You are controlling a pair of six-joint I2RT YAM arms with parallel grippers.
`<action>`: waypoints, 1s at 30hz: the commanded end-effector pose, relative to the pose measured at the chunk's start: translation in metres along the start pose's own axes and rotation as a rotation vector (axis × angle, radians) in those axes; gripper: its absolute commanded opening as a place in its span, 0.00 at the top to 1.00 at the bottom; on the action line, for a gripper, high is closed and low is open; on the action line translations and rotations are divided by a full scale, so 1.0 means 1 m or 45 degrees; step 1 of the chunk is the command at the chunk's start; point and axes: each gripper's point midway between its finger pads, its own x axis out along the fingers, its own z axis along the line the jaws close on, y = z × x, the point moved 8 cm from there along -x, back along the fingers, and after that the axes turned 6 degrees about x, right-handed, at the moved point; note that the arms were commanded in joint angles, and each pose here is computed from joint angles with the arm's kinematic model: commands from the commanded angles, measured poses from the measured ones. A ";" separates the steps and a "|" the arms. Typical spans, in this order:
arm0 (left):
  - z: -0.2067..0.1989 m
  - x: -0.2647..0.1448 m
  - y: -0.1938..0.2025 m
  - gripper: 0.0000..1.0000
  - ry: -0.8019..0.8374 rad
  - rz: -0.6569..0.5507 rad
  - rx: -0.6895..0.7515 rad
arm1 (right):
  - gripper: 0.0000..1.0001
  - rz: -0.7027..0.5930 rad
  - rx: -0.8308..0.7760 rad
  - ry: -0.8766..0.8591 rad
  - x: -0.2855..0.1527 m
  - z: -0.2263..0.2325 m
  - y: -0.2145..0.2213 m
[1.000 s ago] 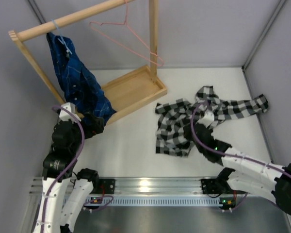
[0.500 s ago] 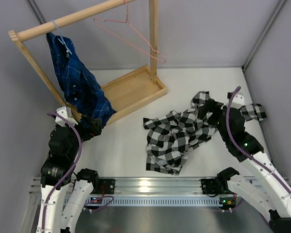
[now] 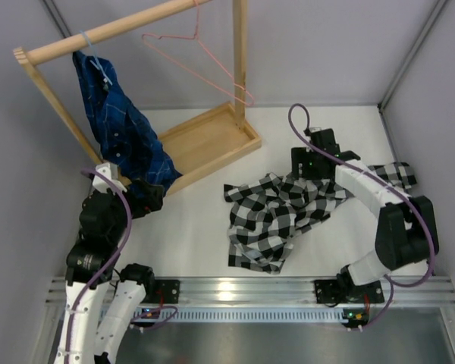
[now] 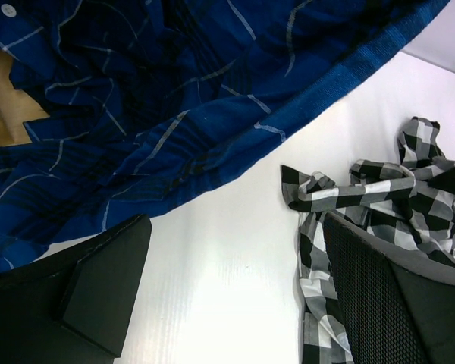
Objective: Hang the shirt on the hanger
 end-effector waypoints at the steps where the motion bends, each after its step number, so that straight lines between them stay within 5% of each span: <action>1: -0.007 0.005 -0.005 0.02 0.086 -0.032 0.024 | 0.29 0.071 -0.036 0.069 0.015 -0.004 0.002; 5: -0.008 0.005 -0.005 0.02 0.094 -0.032 0.024 | 0.72 0.003 -0.086 -0.139 0.011 0.020 0.009; 6: -0.008 0.005 -0.005 0.02 0.094 -0.034 0.026 | 1.00 -0.051 -0.074 -0.153 0.000 0.025 0.002; 14: -0.007 0.003 -0.006 0.02 0.089 -0.043 0.024 | 1.00 -0.625 -0.213 -0.729 -0.124 0.074 -0.032; 20: -0.007 0.004 -0.006 0.02 0.086 -0.045 0.022 | 1.00 -0.897 -0.335 -1.045 -0.215 0.076 -0.015; 26: -0.006 -0.001 -0.007 0.02 0.077 -0.074 0.017 | 1.00 -0.572 -0.149 -1.225 -0.192 0.070 0.052; 30: -0.006 -0.003 -0.008 0.02 0.082 -0.087 0.015 | 0.96 -0.445 0.073 -0.917 -0.162 0.039 0.094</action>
